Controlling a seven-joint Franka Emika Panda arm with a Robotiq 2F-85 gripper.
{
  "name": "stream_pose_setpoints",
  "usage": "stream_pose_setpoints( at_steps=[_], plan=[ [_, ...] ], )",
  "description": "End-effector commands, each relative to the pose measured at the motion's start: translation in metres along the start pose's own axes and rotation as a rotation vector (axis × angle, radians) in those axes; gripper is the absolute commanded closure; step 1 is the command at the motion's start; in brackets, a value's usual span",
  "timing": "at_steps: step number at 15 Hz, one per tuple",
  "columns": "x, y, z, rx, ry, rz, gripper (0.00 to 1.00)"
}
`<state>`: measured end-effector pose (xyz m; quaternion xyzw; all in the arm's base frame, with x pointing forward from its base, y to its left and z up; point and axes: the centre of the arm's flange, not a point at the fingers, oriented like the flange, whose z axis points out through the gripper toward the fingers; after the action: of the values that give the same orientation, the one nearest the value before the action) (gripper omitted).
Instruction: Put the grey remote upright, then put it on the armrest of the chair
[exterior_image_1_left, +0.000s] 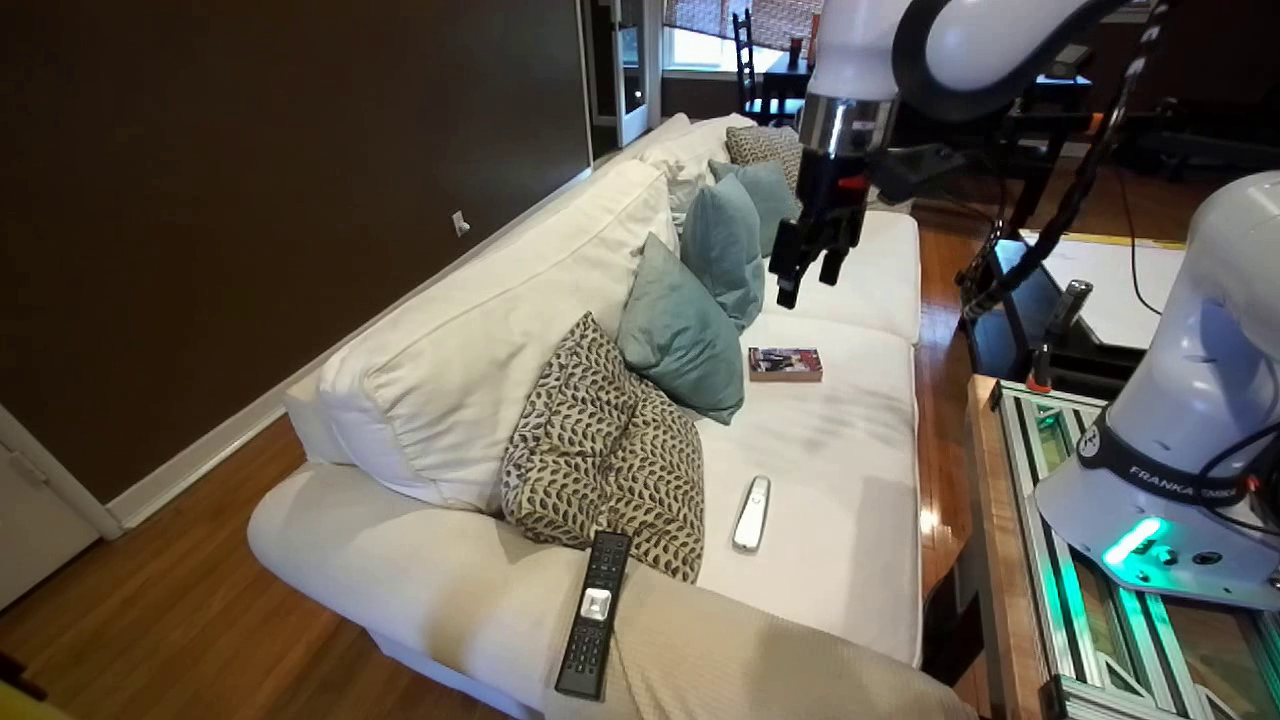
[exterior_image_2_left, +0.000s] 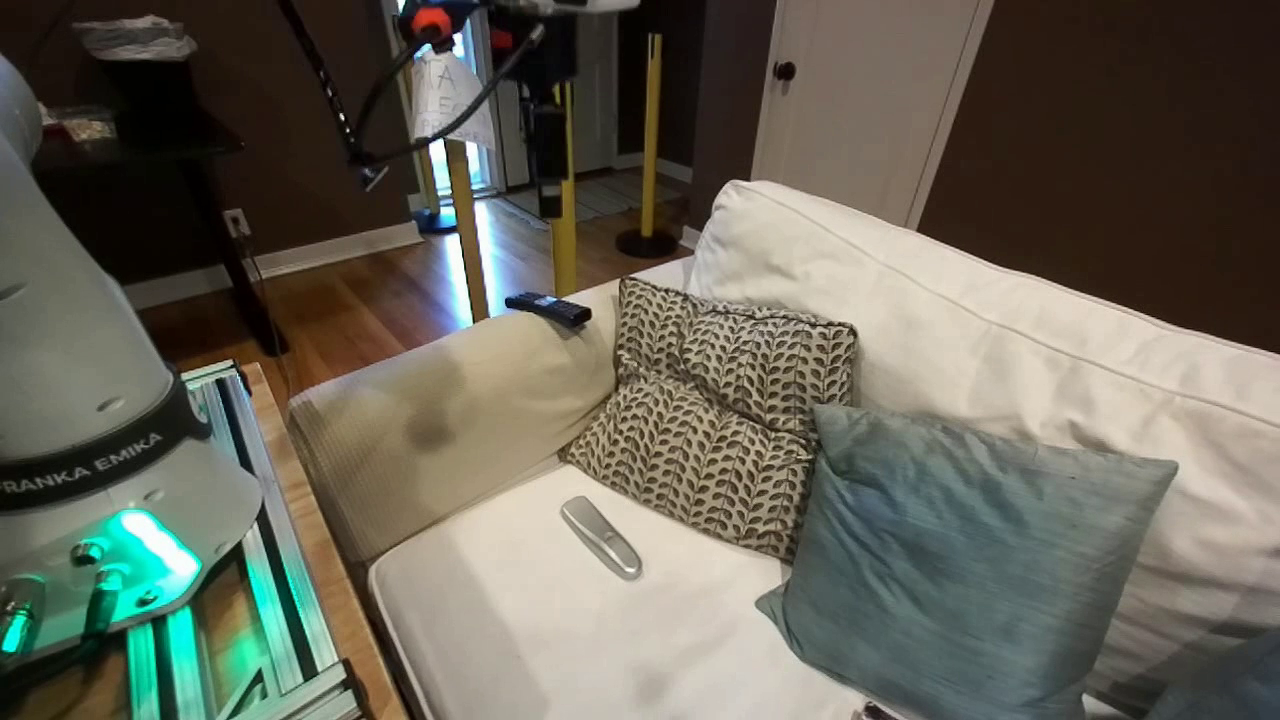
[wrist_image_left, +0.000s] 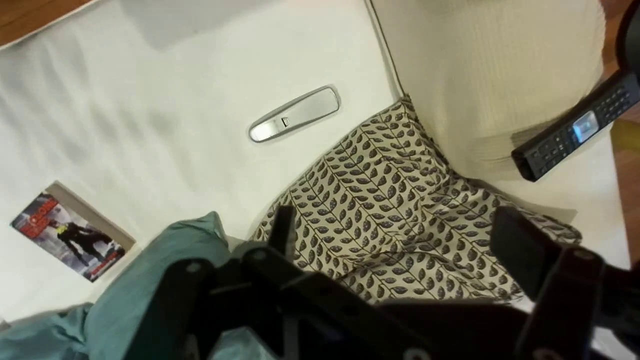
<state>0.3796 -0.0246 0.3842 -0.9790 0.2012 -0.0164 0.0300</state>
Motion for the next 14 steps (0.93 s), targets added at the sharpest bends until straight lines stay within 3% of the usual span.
stream_pose_setpoints(
  at_steps=[1, 6, 7, 10, 14],
  plan=[
    [0.009, -0.003, 0.07, 0.019, -0.016, 0.197, 0.0],
    [0.015, 0.007, 0.139, -0.035, -0.021, 0.456, 0.0],
    [0.009, 0.012, 0.108, -0.02, -0.01, 0.364, 0.0],
    [0.01, 0.012, 0.133, -0.036, -0.03, 0.426, 0.0],
    [0.011, 0.011, 0.134, -0.037, -0.03, 0.436, 0.0]
  ],
)
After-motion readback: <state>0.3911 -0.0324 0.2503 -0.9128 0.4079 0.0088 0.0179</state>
